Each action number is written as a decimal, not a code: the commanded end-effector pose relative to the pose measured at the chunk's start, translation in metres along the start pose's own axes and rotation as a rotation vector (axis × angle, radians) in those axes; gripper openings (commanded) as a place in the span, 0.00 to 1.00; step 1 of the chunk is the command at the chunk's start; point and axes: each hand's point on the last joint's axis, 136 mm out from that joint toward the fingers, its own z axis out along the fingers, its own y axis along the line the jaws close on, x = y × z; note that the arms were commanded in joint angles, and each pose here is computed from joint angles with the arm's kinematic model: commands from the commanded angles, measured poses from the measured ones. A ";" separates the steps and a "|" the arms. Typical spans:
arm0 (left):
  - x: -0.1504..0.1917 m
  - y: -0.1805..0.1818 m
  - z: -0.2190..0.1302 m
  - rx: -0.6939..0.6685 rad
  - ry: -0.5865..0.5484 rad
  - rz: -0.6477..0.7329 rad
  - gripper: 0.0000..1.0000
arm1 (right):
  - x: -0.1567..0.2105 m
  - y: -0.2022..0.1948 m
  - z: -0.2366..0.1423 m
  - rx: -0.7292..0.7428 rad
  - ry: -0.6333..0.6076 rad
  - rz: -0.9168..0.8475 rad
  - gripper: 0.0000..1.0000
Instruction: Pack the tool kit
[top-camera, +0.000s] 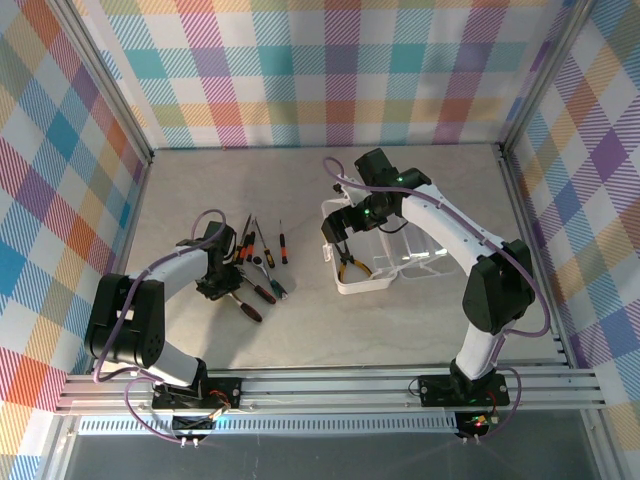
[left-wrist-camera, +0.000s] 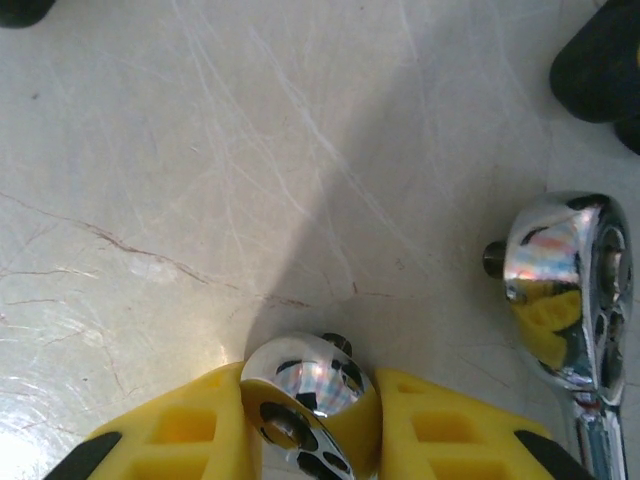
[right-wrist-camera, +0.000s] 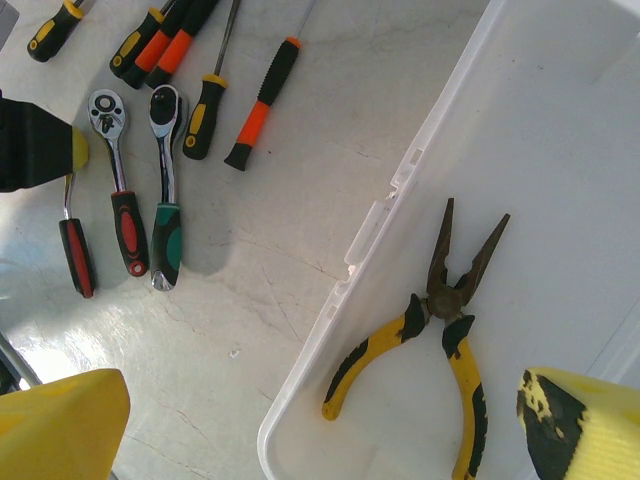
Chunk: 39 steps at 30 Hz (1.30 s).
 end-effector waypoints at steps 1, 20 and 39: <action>-0.012 -0.021 -0.001 0.098 -0.031 0.045 0.00 | -0.003 0.005 -0.003 -0.012 -0.003 -0.025 0.99; -0.038 -0.045 -0.064 0.174 -0.125 0.197 0.00 | -0.007 0.015 -0.015 -0.045 -0.032 -0.028 0.99; -0.006 -0.016 -0.005 0.013 0.030 0.220 0.51 | -0.005 0.012 -0.008 -0.044 -0.015 -0.021 0.99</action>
